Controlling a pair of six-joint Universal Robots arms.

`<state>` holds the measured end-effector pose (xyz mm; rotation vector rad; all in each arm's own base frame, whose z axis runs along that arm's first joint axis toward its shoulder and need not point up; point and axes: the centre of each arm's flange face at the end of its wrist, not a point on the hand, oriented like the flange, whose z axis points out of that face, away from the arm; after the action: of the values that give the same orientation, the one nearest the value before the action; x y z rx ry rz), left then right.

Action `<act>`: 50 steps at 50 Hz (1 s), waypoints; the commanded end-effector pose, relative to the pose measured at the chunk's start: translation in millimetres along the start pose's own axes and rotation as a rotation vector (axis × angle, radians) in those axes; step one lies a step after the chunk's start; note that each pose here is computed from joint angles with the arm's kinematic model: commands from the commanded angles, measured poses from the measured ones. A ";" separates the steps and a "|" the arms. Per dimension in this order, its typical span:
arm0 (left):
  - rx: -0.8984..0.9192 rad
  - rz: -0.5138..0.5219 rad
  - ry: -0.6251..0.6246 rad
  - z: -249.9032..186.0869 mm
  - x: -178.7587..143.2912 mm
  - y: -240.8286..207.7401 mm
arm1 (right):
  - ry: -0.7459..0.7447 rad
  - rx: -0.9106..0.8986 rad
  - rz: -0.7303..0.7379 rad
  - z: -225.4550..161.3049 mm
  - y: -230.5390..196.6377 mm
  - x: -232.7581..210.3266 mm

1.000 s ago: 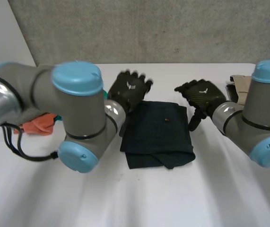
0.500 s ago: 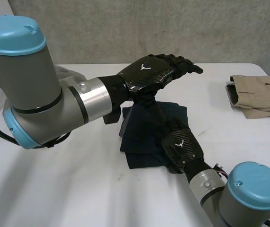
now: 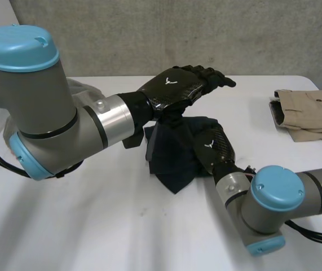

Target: Fold the laundry.

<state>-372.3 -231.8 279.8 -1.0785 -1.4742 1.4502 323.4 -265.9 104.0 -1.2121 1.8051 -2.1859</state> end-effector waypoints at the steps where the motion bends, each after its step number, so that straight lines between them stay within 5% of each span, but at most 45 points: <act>1: 0.006 0.003 -0.007 -1.0 -2.8 0.3 | 0.014 0.020 0.064 18.0 -7.5 9.3; 7: 0.035 0.021 -0.014 -0.3 -4.1 -5.9 | 0.081 0.083 0.117 32.1 -28.4 42.0; 23: 0.159 0.079 -0.077 0.4 -10.2 -35.4 | 0.336 0.337 0.064 81.8 -33.4 237.3; 30: 0.156 0.052 -0.066 1.5 -7.5 -33.5 | 0.405 0.421 0.100 80.7 22.3 327.6; 34: 0.148 0.047 -0.064 1.7 -6.0 -30.5 | 0.407 0.427 0.095 76.3 94.9 362.2; 42: 0.117 0.030 -0.066 1.1 -2.6 -18.8 | 0.343 0.326 0.129 62.1 203.8 358.0; 50: 0.099 0.016 -0.050 1.3 6.0 -12.4 | 0.372 0.245 0.145 26.3 247.2 368.1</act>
<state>-374.3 -231.3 295.2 -0.9971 -1.4115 1.5710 8.4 -558.1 103.0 -0.6602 1.5294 -2.5888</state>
